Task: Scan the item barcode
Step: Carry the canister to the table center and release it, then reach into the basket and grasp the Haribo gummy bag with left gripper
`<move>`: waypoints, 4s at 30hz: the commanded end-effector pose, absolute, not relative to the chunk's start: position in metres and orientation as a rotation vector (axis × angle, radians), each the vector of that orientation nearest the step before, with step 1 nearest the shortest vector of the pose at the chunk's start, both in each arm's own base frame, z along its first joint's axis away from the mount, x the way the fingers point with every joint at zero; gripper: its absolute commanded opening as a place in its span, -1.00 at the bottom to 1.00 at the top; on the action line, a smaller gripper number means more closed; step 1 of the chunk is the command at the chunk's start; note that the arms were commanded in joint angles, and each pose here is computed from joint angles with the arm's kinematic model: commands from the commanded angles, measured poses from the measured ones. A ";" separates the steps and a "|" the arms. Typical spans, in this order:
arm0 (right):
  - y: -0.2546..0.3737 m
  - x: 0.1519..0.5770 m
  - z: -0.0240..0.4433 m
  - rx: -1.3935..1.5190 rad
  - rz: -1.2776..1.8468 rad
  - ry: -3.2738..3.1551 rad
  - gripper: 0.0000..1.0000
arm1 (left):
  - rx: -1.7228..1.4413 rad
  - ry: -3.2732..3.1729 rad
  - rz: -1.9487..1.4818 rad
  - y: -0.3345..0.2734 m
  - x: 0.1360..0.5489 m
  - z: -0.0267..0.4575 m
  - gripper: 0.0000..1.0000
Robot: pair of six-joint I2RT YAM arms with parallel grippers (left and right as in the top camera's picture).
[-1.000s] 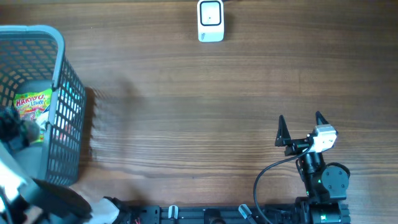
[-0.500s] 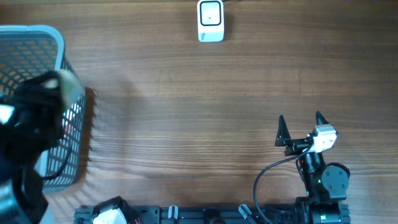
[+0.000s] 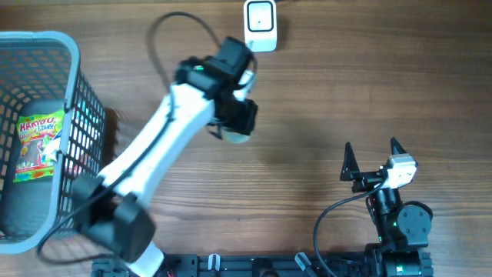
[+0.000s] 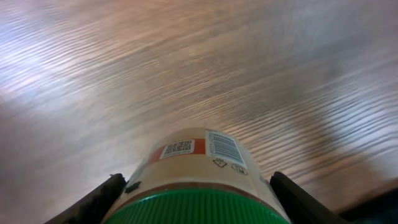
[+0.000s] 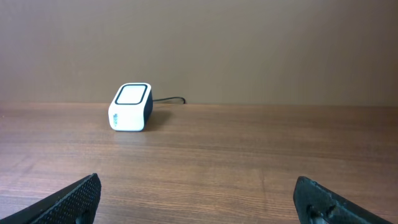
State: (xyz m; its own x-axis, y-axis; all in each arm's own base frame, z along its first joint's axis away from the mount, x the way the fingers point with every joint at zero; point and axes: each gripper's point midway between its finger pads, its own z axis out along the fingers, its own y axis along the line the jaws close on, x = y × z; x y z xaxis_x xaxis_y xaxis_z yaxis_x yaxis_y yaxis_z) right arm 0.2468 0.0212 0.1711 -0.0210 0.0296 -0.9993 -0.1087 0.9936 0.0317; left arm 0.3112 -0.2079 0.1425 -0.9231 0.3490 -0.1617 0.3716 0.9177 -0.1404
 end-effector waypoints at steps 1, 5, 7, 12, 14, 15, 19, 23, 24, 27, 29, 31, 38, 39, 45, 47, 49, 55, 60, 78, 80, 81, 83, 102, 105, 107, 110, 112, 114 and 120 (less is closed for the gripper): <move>0.019 0.247 0.171 -0.042 0.113 1.587 0.99 | 0.794 2.893 -0.229 -0.233 0.321 0.112 0.27; 0.019 0.247 0.171 -0.042 0.113 1.587 1.00 | 0.841 2.885 -0.231 -0.254 0.329 0.082 0.28; 0.019 0.247 0.171 -0.042 0.113 1.587 1.00 | 0.863 2.897 -0.224 -0.259 0.328 0.070 0.29; 0.019 0.247 0.171 -0.042 0.113 1.587 1.00 | 0.887 2.919 -0.197 -0.260 0.327 0.051 0.31; 0.019 0.247 0.171 -0.042 0.113 1.587 1.00 | 0.867 2.903 -0.193 -0.260 0.330 0.041 0.31; 0.019 0.247 0.171 -0.042 0.113 1.587 1.00 | 0.832 2.904 -0.199 -0.261 0.331 0.035 0.32; 0.019 0.247 0.171 -0.042 0.113 1.587 1.00 | 0.867 2.882 0.004 -0.245 0.331 0.028 0.59; 0.019 0.247 0.171 -0.042 0.113 1.587 0.99 | 0.946 2.883 0.260 -0.227 0.316 0.039 0.81; 0.019 0.247 0.171 -0.042 0.113 1.587 1.00 | 0.964 2.859 0.353 -0.220 0.314 0.054 0.92; 0.019 0.247 0.171 -0.042 0.113 1.587 0.99 | 0.834 2.733 0.266 -0.232 0.325 0.124 1.00; 0.019 0.247 0.171 -0.042 0.113 1.587 1.00 | 0.655 2.618 0.154 -0.233 0.334 0.187 1.00; 0.019 0.247 0.171 -0.042 0.113 1.587 0.99 | 0.339 2.465 0.106 -0.204 0.345 0.259 1.00; 0.019 0.247 0.171 -0.042 0.113 1.587 0.99 | -1.320 1.844 -0.069 0.062 0.287 0.369 1.00; 0.019 0.247 0.171 -0.041 0.113 1.587 1.00 | -1.442 1.789 -0.061 0.089 0.272 0.366 1.00; 0.019 0.247 0.171 -0.042 0.113 1.587 1.00 | -2.040 1.525 0.000 0.194 0.217 0.317 1.00; 0.019 0.247 0.171 -0.042 0.113 1.587 1.00 | -2.154 1.571 -0.010 0.207 0.226 0.287 1.00; 0.019 0.247 0.171 -0.042 0.113 1.587 1.00 | -2.295 1.578 -0.043 0.209 0.239 0.257 1.00; 0.019 0.247 0.171 -0.042 0.113 1.587 1.00 | -2.594 1.550 0.051 0.224 0.259 0.180 1.00; 0.019 0.247 0.171 -0.042 0.113 1.587 1.00 | -2.541 1.566 0.223 0.234 0.261 0.142 1.00; 0.019 0.247 0.171 -0.042 0.113 1.587 1.00 | -2.519 1.549 0.152 0.220 0.267 0.040 1.00; 0.019 0.247 0.171 -0.042 0.113 1.587 1.00 | -2.532 1.560 0.164 0.219 0.266 0.034 1.00; 0.019 0.247 0.171 -0.042 0.113 1.587 1.00 | -2.537 1.565 0.169 0.218 0.265 0.032 1.00; 0.019 0.247 0.171 -0.042 0.113 1.587 0.99 | -2.549 1.575 0.180 0.217 0.263 0.029 0.96; 0.019 0.247 0.171 -0.042 0.113 1.587 1.00 | -1.959 1.285 -0.175 0.219 0.266 0.264 0.51; 0.019 0.247 0.171 -0.041 0.113 1.587 1.00 | -1.798 1.150 -0.247 0.207 0.247 0.325 0.51; 0.019 0.247 0.171 -0.042 0.113 1.587 1.00 | -1.740 1.080 -0.241 0.202 0.230 0.350 0.51; 0.019 0.247 0.171 -0.042 0.113 1.587 1.00 | -1.779 1.083 -0.114 0.208 0.213 0.340 1.00; 0.019 0.247 0.171 -0.042 0.112 1.587 1.00 | -1.881 1.131 0.016 0.221 0.210 0.309 1.00; 0.019 0.247 0.171 -0.041 0.113 1.587 0.99 | -1.961 1.206 0.079 0.230 0.221 0.277 1.00; 0.019 0.247 0.171 -0.042 0.113 1.587 0.99 | -2.199 1.392 0.240 0.252 0.244 0.175 1.00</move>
State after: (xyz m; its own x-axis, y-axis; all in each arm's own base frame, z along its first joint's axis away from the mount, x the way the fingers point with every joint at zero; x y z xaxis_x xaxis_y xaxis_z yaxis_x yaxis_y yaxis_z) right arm 0.2468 0.0211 0.1712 -0.0206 0.0296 -0.9993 -0.1083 0.9936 0.0317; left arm 0.2438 0.2405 0.2054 0.4714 -0.7856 -0.4008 -0.8557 -0.2973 -0.4235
